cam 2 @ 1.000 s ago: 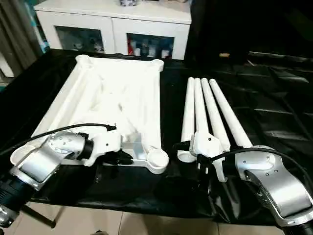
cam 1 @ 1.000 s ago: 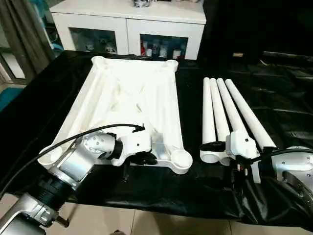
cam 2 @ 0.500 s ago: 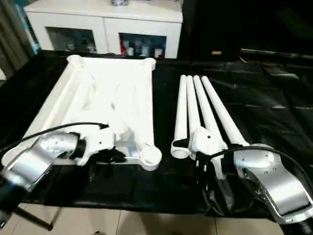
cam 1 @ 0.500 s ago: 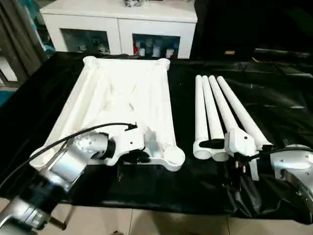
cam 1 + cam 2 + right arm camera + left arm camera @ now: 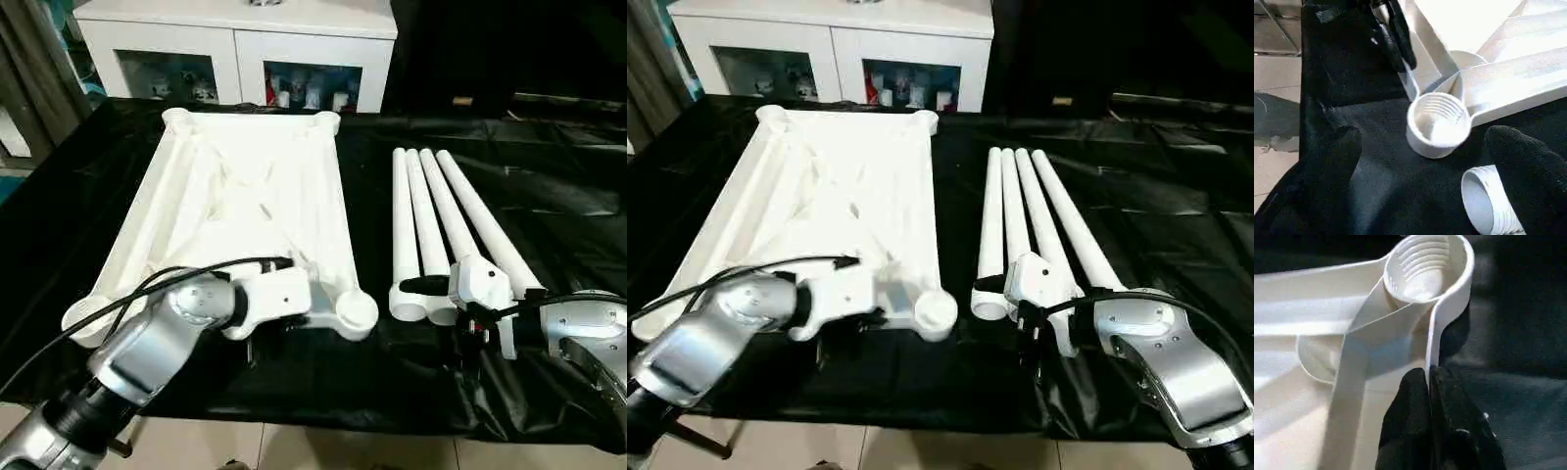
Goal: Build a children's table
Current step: Rotate table base
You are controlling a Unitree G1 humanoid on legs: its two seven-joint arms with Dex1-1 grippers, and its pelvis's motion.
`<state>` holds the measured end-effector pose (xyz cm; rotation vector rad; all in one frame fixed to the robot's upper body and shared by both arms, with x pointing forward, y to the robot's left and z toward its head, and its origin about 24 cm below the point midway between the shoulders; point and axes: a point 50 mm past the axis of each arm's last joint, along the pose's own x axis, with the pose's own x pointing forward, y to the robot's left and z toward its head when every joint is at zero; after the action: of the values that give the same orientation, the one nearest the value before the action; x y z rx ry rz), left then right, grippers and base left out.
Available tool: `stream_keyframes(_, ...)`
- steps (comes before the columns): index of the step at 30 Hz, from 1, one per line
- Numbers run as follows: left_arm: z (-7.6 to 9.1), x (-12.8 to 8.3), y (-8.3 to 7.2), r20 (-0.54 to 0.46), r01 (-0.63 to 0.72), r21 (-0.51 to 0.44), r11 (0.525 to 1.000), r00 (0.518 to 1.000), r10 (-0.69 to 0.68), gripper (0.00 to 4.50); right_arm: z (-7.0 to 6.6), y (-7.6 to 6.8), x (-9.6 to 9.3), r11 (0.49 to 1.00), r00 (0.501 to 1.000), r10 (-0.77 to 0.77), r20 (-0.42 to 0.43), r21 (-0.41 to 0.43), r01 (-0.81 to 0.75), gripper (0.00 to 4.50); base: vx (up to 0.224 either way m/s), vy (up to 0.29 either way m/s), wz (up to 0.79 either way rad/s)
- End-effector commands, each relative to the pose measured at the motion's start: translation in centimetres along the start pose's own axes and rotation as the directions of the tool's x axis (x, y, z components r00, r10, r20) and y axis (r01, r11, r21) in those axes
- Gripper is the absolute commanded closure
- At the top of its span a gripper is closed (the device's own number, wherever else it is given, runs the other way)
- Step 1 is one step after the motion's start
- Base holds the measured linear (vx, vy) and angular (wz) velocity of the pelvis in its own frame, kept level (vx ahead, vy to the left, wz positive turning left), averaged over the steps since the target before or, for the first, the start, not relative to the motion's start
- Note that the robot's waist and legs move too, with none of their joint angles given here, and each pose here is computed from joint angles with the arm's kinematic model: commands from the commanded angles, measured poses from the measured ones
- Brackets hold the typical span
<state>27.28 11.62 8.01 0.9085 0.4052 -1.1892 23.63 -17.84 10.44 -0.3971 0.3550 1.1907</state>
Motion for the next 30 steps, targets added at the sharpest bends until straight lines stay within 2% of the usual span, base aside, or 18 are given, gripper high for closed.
stream_keyframes(1, -0.9, -2.3, 3.3, -0.104, -0.229, 0.076, 0.971, 0.966, 0.236, 4.48, 0.1, -0.2, -0.1, 1.000, 1.000, -0.014, 0.002, -0.005, 0.014, 0.00, 0.000, 0.000, 0.00)
stream_keyframes(4, -0.5, -3.1, 4.4, -0.111, -0.314, 0.122, 0.942, 0.938, 0.327, 4.48, 0.1, -0.2, 0.0, 1.000, 1.000, -0.017, 0.002, -0.004, 0.017, 0.00, 0.000, 0.000, 0.00)
stream_keyframes(6, -0.4, -3.3, 4.6, -0.106, -0.332, 0.124, 0.935, 0.933, 0.345, 4.48, 0.1, -0.2, 0.1, 1.000, 1.000, -0.019, 0.005, -0.003, 0.019, 0.00, 0.000, 0.000, 0.00)
stream_keyframes(7, -0.4, -3.3, 4.2, -0.086, -0.299, 0.089, 0.950, 0.948, 0.307, 4.48, 0.1, -0.2, 0.1, 1.000, 1.000, -0.018, 0.006, -0.003, 0.018, 0.00, 0.000, 0.000, 0.00)
stream_keyframes(10, -0.4, -3.1, 3.5, -0.066, -0.243, 0.068, 0.968, 0.967, 0.247, 4.48, 0.1, -0.2, 0.1, 1.000, 1.000, -0.018, 0.007, -0.002, 0.018, 0.00, 0.000, 0.000, 0.00)
stream_keyframes(12, -0.5, -2.8, 1.8, -0.014, -0.106, 0.003, 0.994, 0.994, 0.106, 4.48, 0.1, -0.2, 0.1, 1.000, 1.000, -0.017, 0.005, -0.002, 0.017, 0.00, 0.000, 0.000, 0.00)
stream_keyframes(13, -0.5, -2.8, 1.8, -0.014, -0.106, 0.003, 0.994, 0.994, 0.106, 4.48, 0.1, -0.2, 0.1, 1.000, 1.000, -0.017, 0.005, -0.002, 0.017, 0.00, 0.000, 0.000, 0.00)
stream_keyframes(15, -0.5, -2.7, 0.6, 0.030, -0.028, -0.064, 0.998, 0.999, 0.030, 4.48, 0.0, -0.2, 0.1, 1.000, 1.000, -0.017, 0.002, -0.003, 0.017, 0.00, 0.000, 0.000, 0.00)
stream_keyframes(17, -0.4, -2.6, 0.5, 0.042, -0.016, -0.077, 0.997, 0.999, 0.020, 4.48, 0.0, -0.2, 0.0, 1.000, 1.000, -0.018, 0.001, -0.003, 0.018, 0.00, 0.000, 0.000, 0.00)
stream_keyframes(18, 0.0, -2.4, 0.2, 0.093, 0.001, -0.123, 0.992, 0.996, 0.011, 4.48, 0.0, -0.3, 0.0, 1.000, 1.000, -0.019, -0.002, -0.004, 0.019, 0.00, 0.000, 0.000, 0.00)
stream_keyframes(21, 0.9, -1.9, -0.1, 0.176, 0.031, -0.174, 0.984, 0.984, 0.000, 4.48, -0.1, -0.3, -0.1, 1.000, 1.000, -0.022, -0.004, -0.005, 0.022, 0.00, 0.000, 0.000, 0.00)
stream_keyframes(30, 1.9, -1.4, -1.4, 0.249, 0.133, -0.183, 0.974, 0.965, -0.085, 4.48, -0.1, -0.3, -0.2, 1.000, 1.000, -0.023, -0.012, -0.010, 0.023, 0.00, 0.000, 0.000, 0.00)
